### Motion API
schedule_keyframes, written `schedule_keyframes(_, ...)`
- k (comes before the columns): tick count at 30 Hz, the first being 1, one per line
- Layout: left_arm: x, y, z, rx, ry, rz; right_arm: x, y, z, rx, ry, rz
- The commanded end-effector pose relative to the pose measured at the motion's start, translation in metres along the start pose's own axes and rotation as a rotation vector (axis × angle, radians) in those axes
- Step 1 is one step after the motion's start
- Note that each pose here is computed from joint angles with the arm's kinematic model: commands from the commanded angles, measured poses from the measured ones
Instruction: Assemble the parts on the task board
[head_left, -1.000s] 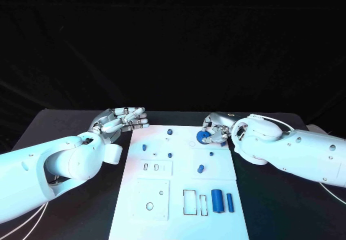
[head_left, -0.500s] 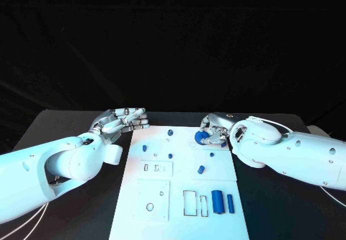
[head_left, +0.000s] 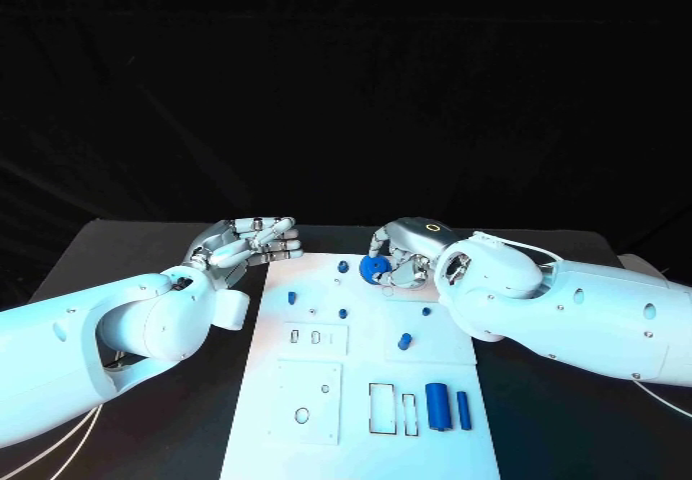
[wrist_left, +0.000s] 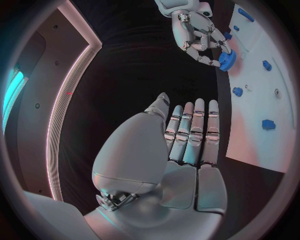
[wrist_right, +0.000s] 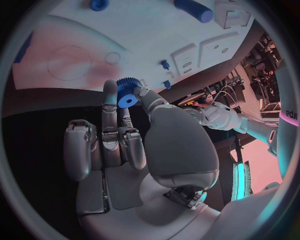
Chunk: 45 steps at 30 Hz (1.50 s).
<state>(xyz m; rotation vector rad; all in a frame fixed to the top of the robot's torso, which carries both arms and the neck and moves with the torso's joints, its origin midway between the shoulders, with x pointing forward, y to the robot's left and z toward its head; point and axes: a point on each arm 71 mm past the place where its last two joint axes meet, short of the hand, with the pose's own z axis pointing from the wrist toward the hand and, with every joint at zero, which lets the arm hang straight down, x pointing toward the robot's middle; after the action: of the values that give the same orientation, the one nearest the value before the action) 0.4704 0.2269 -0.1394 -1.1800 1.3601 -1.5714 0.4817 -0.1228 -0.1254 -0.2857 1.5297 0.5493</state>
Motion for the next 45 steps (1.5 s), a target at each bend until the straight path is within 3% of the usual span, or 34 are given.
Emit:
schedule_keyframes(1, 0.0028, -0.0009, 0.0006, 0.007, 0.019, -0.008, -0.002, 0.011, 0.004, -0.037, -0.038, -0.046)
schedule_keyframes(11, 0.0040, -0.0006, 0.0014, 0.009, 0.020, -0.008, 0.010, 0.038, 0.022, -0.088, -0.022, -0.050)
schedule_keyframes(22, 0.0040, -0.0010, 0.0006, 0.009, 0.018, -0.007, 0.026, 0.043, 0.035, -0.083, 0.012, -0.057)
schedule_keyframes(45, 0.0039, -0.0014, -0.0002, 0.008, 0.017, -0.007, 0.042, 0.043, 0.039, -0.068, 0.055, -0.057)
